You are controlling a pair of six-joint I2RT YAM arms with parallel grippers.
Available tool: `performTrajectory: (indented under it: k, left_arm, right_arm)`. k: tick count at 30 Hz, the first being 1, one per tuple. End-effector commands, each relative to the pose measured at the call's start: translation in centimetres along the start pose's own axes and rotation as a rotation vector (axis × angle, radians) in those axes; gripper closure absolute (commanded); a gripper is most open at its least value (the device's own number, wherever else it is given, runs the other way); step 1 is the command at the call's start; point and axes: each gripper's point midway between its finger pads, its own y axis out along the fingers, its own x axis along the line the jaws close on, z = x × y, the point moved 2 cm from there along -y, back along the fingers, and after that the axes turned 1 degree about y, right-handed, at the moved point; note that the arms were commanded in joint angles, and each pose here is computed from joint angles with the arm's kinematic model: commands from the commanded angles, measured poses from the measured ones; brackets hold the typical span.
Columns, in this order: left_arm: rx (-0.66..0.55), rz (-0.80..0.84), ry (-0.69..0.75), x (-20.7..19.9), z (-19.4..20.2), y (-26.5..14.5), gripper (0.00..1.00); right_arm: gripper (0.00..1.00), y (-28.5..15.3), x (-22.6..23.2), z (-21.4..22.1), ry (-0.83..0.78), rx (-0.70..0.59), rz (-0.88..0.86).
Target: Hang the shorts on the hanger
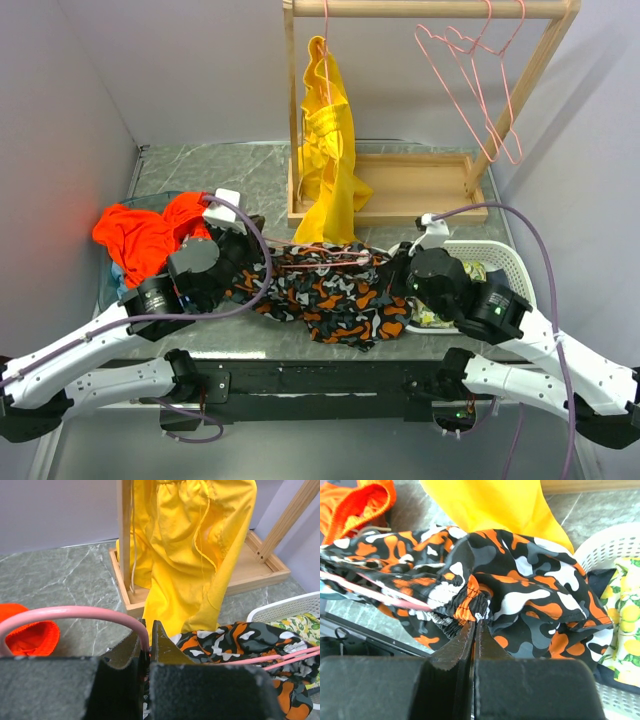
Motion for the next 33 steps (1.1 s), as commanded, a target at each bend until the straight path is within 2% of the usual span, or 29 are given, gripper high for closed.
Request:
performTrajectory:
  k: [1, 11, 14, 19, 23, 29, 33]
  left_arm:
    - [-0.058, -0.028, 0.045, 0.5, -1.3, 0.0, 0.99]
    - [-0.092, -0.053, 0.066, -0.3, -2.0, -0.1, 0.99]
    - [-0.068, -0.087, 0.093, -0.4, -1.9, 0.4, 0.99]
    - [-0.092, -0.093, 0.127, -1.6, -3.0, 1.0, 0.99]
    - [-0.117, -0.029, 0.097, -3.1, -4.3, 0.9, 0.99]
    - [-0.144, 0.093, 0.037, -5.8, -6.7, 0.2, 0.99]
    - [-0.198, 0.161, -0.007, -6.6, -10.9, -1.2, 0.99]
  right_arm:
    - [1.0, -1.5, 0.3, -2.8, -0.016, -0.04, 0.025]
    - [1.0, -2.8, 2.3, -5.1, -0.048, -0.029, -0.012]
    - [1.0, -3.2, 3.6, -5.8, -0.055, -0.023, -0.066]
    - [1.0, -4.3, 7.6, -7.7, -0.073, 0.008, -0.201]
    - [1.0, -5.3, 10.6, -9.9, -0.085, -0.004, -0.298]
    - [1.0, -4.1, 12.9, -12.1, -0.122, -0.025, -0.293]
    - [1.0, -4.4, 13.3, -15.0, -0.13, -0.086, -0.262]
